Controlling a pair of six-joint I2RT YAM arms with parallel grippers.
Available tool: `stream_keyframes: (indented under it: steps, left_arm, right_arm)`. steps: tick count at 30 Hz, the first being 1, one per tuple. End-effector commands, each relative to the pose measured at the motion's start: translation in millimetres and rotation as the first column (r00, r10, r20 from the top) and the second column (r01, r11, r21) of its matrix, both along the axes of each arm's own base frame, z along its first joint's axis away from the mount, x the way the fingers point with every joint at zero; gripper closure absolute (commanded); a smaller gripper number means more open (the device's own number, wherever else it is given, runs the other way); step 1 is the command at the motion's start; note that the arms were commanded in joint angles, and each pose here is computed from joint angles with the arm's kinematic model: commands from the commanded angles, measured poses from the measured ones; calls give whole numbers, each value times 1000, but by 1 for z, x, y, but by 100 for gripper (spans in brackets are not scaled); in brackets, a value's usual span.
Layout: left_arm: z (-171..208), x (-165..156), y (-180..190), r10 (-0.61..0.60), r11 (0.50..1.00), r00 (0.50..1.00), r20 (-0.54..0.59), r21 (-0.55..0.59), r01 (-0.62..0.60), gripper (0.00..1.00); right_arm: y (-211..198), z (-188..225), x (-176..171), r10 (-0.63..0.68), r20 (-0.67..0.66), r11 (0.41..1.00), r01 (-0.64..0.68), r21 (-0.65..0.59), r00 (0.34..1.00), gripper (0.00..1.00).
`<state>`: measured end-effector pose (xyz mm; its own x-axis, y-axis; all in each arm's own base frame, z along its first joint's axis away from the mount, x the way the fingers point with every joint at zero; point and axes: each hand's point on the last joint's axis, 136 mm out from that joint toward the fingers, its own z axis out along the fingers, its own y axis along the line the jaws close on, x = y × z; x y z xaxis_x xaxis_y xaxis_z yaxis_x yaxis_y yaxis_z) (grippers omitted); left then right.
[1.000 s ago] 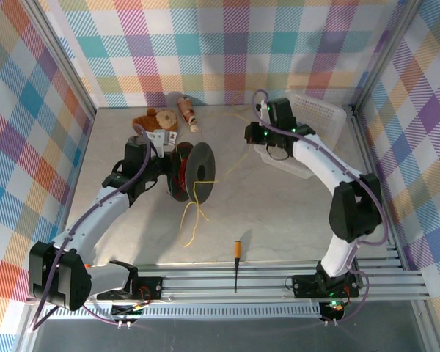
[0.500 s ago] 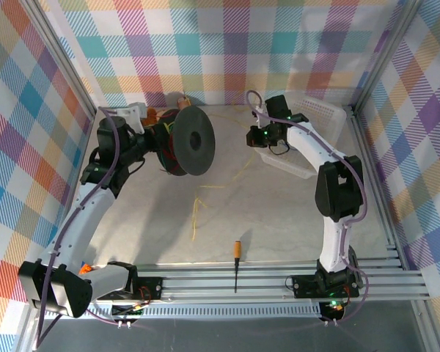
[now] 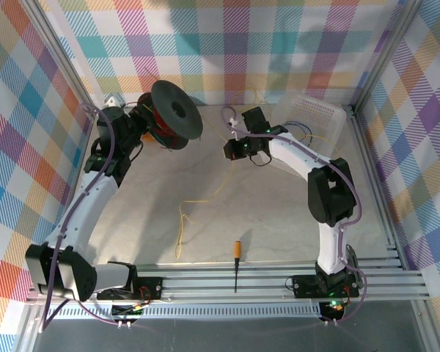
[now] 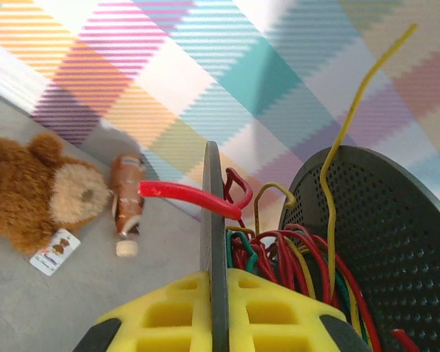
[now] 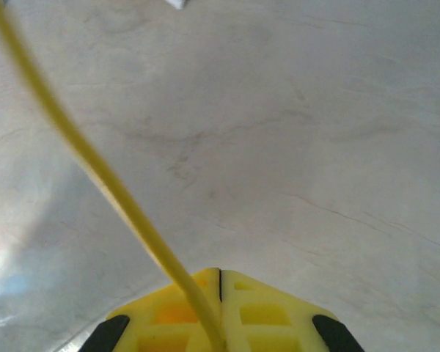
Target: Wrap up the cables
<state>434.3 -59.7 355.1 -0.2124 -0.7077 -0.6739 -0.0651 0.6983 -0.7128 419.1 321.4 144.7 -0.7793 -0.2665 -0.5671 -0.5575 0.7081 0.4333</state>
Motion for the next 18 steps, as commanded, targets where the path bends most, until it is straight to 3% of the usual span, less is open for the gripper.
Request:
stream_keyframes:
  steps: [1, 6, 10, 18]
  left_arm:
    - [85, 11, 48, 274, 954, 922, 275, -201, -223, 100]
    - [69, 35, 65, 385, 919, 887, 253, -187, -346, 100]
    - [70, 53, 62, 377, 924, 893, 246, -163, -345, 100]
    - [66, 48, 50, 317, 939, 923, 219, -210, -273, 100]
  right_arm:
    - [35, 55, -26, 124, 166, 986, -140, 86, 978, 100]
    - [67, 76, -65, 232, 292, 950, -280, 135, 928, 100]
    - [76, 73, -77, 283, 287, 928, -337, 158, 915, 100]
    - [73, 53, -60, 217, 248, 963, -249, 105, 944, 100]
